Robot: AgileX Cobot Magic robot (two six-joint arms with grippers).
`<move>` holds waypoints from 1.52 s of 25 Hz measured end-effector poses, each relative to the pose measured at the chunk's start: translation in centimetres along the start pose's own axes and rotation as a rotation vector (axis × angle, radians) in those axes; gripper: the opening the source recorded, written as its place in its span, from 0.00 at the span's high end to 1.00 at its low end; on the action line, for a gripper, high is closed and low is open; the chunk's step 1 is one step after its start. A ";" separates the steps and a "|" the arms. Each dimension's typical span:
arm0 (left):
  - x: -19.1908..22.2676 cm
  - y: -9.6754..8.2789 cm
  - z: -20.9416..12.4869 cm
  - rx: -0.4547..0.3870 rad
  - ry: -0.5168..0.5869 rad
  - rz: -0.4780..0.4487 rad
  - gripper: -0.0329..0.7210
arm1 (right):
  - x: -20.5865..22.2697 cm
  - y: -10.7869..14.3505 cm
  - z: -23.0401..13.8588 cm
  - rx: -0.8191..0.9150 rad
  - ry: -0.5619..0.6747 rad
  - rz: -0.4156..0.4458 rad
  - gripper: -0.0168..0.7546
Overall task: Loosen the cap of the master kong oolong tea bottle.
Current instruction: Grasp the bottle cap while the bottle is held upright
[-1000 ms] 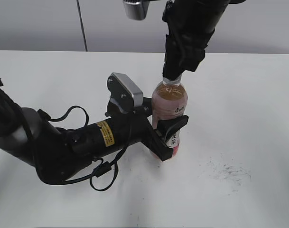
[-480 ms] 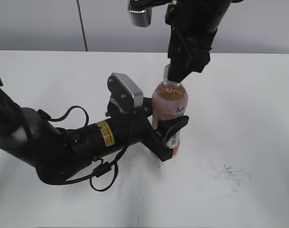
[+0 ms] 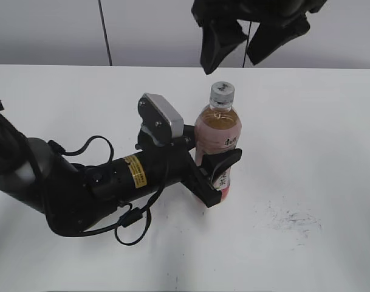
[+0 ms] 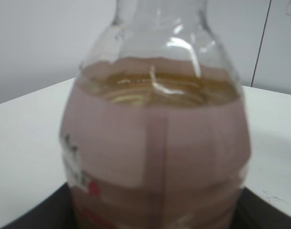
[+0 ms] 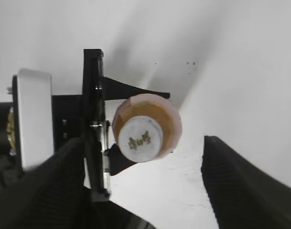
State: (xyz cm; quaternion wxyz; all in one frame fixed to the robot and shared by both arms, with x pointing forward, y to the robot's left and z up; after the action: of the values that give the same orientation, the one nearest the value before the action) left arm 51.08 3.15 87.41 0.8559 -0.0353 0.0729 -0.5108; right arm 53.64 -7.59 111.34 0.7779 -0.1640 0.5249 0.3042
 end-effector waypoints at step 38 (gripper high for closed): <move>0.0 0.0 0.0 0.000 0.000 0.000 0.44 | 4.9 -0.4 0.2 -1.169 0.095 0.086 0.62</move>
State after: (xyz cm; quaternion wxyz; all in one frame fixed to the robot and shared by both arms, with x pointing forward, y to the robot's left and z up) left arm 51.08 3.15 87.41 0.8558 -0.0352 0.0729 -0.5109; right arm 55.32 -6.27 106.93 0.5210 -0.5578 0.3106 0.5666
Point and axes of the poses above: a point on each arm's last joint axis where the gripper is mounted, x pointing out along that axis toward the gripper, y along the wrist's bending axis when the last joint is at zero, z = x × y, the point moved 1 cm from there along x, pointing out along that axis toward the gripper, and after that the axes turned 7 degrees about -x, right-handed, at the moved point
